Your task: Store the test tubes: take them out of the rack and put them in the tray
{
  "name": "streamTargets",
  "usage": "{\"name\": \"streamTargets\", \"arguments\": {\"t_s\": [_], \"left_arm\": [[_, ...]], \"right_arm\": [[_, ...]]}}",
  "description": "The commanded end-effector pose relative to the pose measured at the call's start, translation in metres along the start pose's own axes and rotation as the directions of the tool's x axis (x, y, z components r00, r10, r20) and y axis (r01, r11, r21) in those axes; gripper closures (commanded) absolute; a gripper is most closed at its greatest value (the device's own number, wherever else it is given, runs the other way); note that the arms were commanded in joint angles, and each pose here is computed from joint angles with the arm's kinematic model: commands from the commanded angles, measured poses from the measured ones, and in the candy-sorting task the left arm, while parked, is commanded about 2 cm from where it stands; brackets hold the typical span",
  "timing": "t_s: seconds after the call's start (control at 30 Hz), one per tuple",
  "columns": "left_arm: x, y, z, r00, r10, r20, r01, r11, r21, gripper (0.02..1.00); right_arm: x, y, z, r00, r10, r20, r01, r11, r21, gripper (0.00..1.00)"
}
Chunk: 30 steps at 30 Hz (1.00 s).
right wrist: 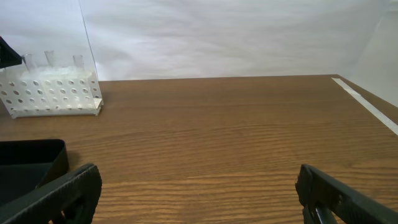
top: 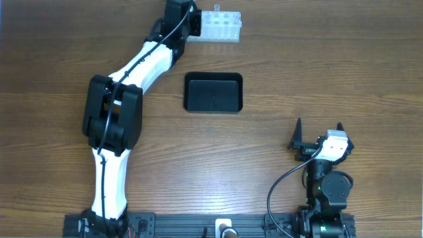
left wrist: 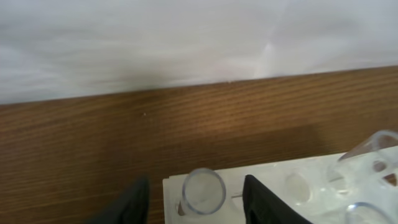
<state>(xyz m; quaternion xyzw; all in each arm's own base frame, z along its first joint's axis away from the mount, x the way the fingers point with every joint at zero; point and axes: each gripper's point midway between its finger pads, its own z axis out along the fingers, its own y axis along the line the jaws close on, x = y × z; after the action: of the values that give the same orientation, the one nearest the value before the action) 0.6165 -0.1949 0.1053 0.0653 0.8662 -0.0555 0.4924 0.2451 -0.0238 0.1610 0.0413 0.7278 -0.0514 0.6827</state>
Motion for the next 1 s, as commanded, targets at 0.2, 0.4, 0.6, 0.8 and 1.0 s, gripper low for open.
{"name": "streamTargets", "arguments": {"t_s": [0.2, 0.4, 0.6, 0.8, 1.0], "left_arm": [[-0.001, 0.0, 0.007, 1.0, 0.006, 0.016, -0.006, 1.0, -0.008, 0.663], [-0.004, -0.001, 0.007, 1.0, 0.001, 0.026, -0.001, 1.0, -0.006, 0.706], [-0.006, -0.002, 0.006, 0.999, 0.0, 0.035, 0.0, 1.0, -0.004, 0.807], [-0.006, -0.004, 0.006, 0.999, 0.002, 0.035, -0.002, 1.0, -0.002, 0.827], [-0.022, -0.004, -0.003, 0.998, -0.002, 0.066, 0.002, 1.0, 0.001, 0.86]], "right_arm": [[0.002, 0.001, 0.0, 1.0, -0.005, 0.0, 0.005, 1.0, -0.001, 0.009], [0.002, 0.001, 0.0, 1.0, -0.005, 0.0, 0.005, 1.0, -0.001, 0.009], [0.002, 0.001, 0.0, 1.0, -0.005, 0.0, 0.005, 1.0, -0.001, 0.007], [0.002, 0.001, 0.0, 1.0, -0.005, 0.0, 0.005, 1.0, -0.001, 0.009], [0.002, 0.001, 0.0, 1.0, -0.005, 0.0, 0.005, 1.0, -0.001, 0.009]]}}
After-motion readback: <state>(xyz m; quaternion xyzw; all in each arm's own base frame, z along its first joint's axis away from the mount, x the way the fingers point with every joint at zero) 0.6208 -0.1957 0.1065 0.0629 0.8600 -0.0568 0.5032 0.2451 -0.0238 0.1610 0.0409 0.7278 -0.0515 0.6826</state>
